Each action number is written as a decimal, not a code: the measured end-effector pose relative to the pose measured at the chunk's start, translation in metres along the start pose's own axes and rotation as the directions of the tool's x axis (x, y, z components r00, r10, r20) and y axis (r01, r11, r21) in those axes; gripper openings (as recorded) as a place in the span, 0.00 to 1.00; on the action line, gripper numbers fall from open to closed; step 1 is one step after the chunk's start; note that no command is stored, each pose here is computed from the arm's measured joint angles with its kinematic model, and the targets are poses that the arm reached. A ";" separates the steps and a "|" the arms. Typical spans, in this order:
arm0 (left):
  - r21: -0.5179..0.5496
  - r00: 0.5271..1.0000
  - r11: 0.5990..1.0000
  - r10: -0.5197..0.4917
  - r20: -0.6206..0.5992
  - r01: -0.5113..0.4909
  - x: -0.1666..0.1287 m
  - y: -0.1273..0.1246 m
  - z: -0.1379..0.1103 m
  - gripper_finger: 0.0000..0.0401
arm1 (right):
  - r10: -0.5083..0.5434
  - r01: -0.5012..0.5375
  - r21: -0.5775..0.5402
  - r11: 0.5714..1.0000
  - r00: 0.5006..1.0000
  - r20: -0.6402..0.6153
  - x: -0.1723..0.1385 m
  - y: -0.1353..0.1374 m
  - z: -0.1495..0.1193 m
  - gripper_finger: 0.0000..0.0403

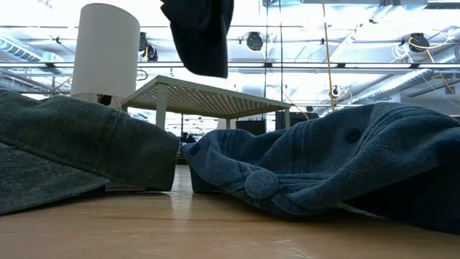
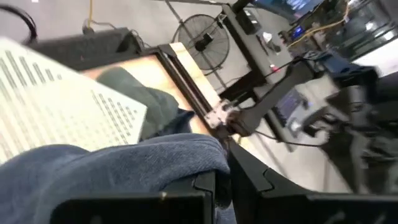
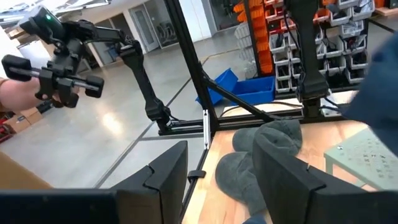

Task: Pick & Place hat
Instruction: Put the bottom right blue cap on the shelf

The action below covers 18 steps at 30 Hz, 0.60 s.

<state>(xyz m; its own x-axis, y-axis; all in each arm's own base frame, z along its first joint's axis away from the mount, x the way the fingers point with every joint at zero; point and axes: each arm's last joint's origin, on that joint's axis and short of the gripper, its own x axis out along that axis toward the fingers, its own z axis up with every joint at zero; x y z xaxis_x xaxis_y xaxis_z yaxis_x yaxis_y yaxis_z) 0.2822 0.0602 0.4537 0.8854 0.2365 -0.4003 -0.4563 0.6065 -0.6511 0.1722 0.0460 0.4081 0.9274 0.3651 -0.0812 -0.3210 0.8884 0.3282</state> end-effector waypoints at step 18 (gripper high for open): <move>0.292 0.999 0.955 -0.036 -0.036 0.045 0.069 0.034 0.046 0.05 | -0.003 0.003 0.002 1.000 1.000 0.000 0.000 0.000 0.000 0.42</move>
<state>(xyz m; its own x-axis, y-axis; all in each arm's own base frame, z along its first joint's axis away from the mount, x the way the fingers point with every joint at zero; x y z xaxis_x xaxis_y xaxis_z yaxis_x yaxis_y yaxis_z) 0.3319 0.1322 0.4331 0.8972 0.1871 -0.4000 -0.3705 0.8118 -0.4514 0.1723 0.0460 0.4079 0.9284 0.3626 -0.0817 -0.3181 0.8887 0.3302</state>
